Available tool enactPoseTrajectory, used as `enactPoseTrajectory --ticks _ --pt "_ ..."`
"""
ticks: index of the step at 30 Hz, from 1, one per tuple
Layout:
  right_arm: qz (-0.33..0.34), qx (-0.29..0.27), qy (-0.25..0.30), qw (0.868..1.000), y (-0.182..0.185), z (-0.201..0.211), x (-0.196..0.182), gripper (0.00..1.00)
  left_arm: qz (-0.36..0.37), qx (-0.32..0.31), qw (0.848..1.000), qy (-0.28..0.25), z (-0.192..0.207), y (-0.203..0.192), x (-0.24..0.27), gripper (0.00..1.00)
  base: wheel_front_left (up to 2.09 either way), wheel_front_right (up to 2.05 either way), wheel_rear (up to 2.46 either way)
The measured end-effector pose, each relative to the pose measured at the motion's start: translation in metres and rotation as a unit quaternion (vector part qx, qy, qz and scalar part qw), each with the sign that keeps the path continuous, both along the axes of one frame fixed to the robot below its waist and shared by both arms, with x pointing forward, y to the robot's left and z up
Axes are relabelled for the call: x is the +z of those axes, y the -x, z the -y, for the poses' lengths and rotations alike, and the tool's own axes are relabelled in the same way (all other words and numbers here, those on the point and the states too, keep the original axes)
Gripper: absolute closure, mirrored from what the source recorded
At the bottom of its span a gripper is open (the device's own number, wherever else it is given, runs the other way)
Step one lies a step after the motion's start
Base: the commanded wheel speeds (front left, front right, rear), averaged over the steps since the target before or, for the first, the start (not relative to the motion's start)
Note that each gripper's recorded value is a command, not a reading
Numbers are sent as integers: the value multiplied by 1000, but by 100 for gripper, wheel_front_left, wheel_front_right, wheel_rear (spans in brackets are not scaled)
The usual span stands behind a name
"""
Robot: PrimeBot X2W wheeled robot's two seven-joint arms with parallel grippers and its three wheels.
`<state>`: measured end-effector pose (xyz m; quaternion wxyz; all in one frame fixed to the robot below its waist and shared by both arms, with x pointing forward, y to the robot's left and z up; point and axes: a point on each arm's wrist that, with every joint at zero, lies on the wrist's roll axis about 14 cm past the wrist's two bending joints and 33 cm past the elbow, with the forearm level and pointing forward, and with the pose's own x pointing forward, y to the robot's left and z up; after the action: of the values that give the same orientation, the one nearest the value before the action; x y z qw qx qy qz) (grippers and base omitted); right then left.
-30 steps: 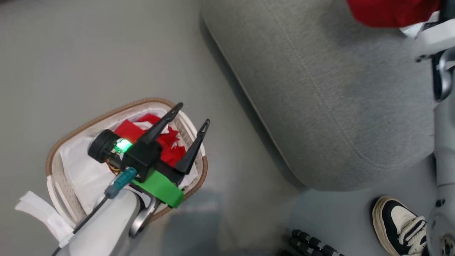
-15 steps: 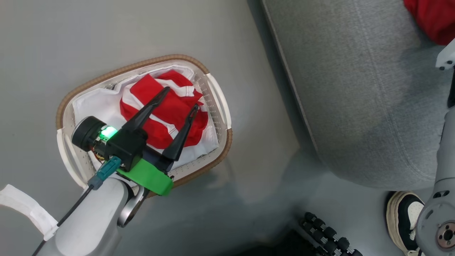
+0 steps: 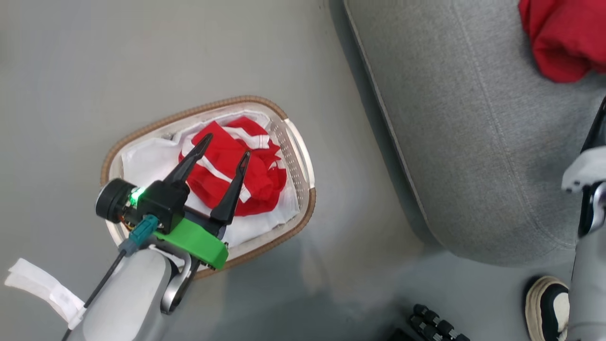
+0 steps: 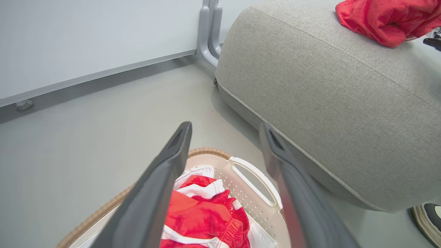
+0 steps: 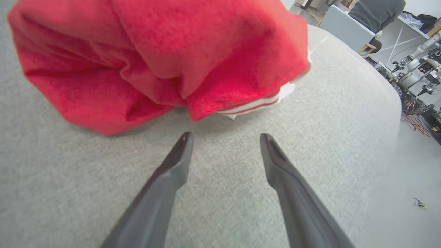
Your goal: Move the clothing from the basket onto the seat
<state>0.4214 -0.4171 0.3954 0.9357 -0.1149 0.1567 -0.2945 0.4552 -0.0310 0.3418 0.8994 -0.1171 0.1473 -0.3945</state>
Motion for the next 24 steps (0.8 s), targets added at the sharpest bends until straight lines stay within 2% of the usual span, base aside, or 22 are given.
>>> enactPoseTrajectory --ticks 5,9,17,24 --pt "-3 -1 -16 1000 38 -9 1 0 0 33 999 -6 -10 4 14 0 0 0 0" --pt "5 24 -39 999 50 -29 2 0 3 74 997 -13 -28 5 26 0 0 0 0" --pt "74 95 -89 989 35 -80 28 0 17 166 986 -31 -73 10 50 0 0 0 0" --pt "137 184 -139 963 4 -144 58 0 19 272 961 -48 -138 22 61 0 0 0 0"
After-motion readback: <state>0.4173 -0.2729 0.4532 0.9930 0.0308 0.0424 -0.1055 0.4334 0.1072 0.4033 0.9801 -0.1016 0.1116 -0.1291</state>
